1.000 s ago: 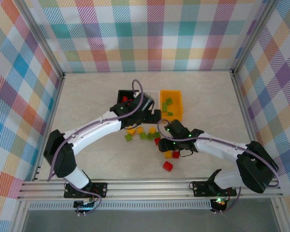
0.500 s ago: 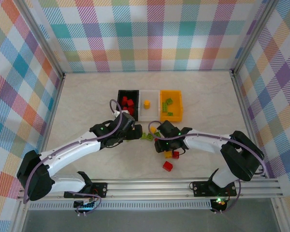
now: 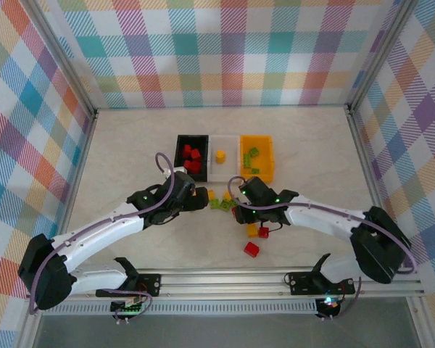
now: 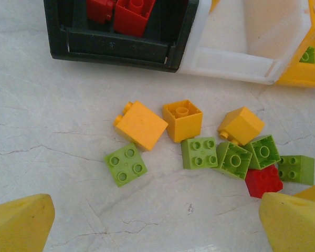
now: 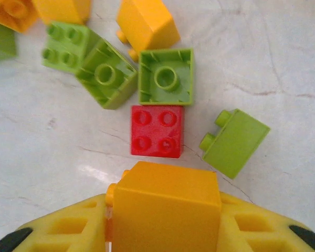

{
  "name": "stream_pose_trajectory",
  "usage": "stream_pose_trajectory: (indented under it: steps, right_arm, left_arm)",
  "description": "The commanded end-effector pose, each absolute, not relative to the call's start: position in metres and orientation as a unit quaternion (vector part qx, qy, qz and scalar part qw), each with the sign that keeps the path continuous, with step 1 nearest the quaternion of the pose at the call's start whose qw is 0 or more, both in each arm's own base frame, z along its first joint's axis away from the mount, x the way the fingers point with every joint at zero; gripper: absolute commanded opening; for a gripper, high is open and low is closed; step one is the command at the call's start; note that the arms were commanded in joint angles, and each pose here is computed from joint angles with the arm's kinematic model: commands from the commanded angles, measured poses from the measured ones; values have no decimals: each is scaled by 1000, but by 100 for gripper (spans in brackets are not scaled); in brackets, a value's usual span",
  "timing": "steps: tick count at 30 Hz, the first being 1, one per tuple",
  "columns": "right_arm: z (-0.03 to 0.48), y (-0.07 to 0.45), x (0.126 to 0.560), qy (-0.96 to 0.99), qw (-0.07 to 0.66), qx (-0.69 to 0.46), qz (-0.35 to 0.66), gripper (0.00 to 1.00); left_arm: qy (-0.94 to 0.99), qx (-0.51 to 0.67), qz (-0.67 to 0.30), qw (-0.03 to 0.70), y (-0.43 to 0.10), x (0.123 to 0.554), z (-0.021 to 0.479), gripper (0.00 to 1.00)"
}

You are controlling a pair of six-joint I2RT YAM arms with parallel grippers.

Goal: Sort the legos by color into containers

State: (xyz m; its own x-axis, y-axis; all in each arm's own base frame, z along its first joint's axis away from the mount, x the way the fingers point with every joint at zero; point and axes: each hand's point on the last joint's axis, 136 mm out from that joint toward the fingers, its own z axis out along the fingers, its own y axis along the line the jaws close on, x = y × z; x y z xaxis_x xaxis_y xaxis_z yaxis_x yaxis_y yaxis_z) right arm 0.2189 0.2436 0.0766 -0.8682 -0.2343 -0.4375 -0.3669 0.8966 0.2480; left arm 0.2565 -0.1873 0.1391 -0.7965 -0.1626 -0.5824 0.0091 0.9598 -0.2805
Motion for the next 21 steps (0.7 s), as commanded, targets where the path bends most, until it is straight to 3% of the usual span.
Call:
stream_pose_trajectory:
  steps: [1,8,14,21]
  right_arm:
    - [115,254,237,938,238,-173,183,36]
    - [149,283,323,927,279,-167,187,37]
    - [135,289,391,939,280,-153,127,37]
    - [113,292,424,951,262,-144,79,44]
  left_arm:
    - [934,-41,-153,321,-188,255,140,100]
    - [934,-43,-152,321,-182,251,142,100]
    - [937,-51,-174,300,-183,244,133,100]
    - [941,-27,-181,285,-187,239,131,100]
